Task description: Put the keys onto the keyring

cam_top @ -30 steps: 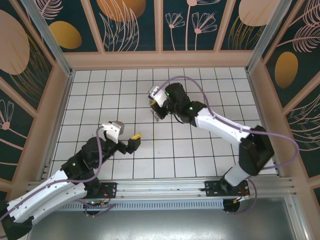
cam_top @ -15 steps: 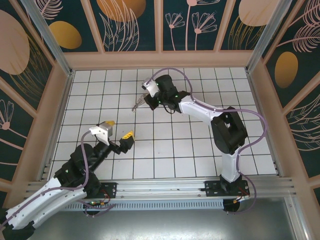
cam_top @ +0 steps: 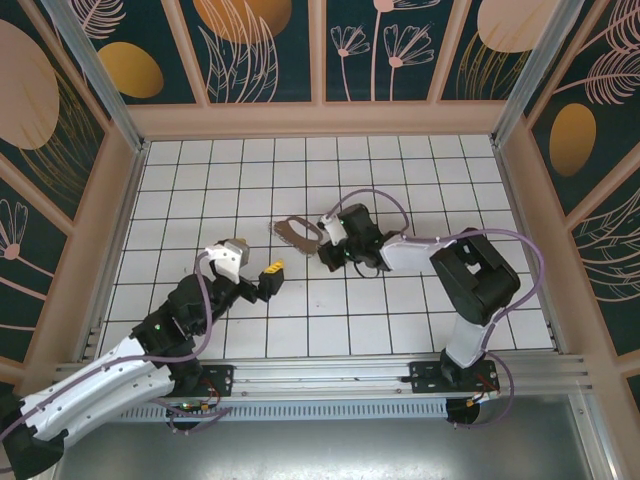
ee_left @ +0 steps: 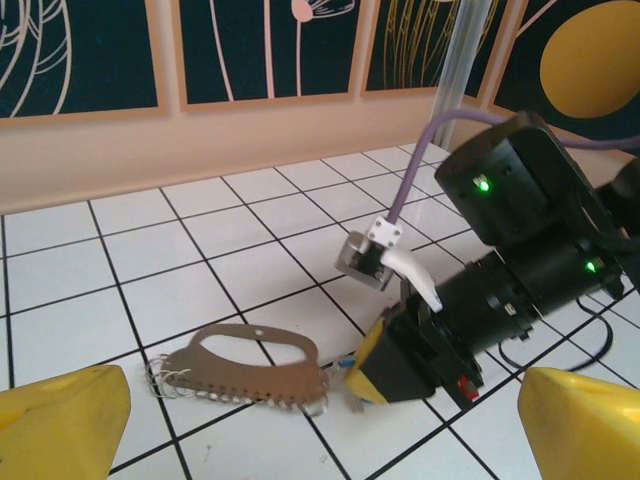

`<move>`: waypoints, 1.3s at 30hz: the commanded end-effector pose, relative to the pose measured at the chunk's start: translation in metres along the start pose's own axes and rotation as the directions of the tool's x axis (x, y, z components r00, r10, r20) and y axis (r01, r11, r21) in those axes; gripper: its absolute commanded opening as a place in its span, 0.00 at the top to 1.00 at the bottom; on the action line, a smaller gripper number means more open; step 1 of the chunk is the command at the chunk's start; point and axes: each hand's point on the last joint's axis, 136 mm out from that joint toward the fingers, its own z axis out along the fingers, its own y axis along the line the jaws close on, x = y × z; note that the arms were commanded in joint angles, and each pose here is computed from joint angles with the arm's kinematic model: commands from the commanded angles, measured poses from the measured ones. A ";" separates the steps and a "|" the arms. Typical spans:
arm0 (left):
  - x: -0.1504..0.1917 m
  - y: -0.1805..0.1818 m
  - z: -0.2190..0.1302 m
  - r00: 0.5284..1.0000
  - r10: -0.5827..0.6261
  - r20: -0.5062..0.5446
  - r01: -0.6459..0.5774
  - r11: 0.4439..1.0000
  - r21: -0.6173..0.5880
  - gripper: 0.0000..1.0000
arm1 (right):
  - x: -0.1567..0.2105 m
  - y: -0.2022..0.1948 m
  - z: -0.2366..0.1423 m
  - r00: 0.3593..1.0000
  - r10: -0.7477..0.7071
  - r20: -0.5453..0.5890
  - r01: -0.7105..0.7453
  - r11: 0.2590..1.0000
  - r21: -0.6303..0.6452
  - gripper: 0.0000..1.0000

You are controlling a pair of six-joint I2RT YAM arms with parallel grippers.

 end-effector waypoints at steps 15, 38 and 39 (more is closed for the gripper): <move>-0.020 0.024 0.002 0.998 -0.004 0.063 0.015 0.987 -0.160 0.02 | -0.018 -0.008 -0.069 0.975 0.011 0.223 -0.047 0.987 0.155 0.01; 0.004 0.180 0.009 0.973 -0.046 0.225 0.192 0.703 -0.684 0.02 | -0.020 -0.187 -0.249 0.708 -0.153 0.689 -0.405 0.711 0.575 0.01; 0.011 0.194 0.004 0.971 -0.057 0.231 0.208 0.672 -0.711 0.01 | -0.019 -0.181 -0.248 0.705 -0.215 0.676 -0.349 0.724 0.595 0.01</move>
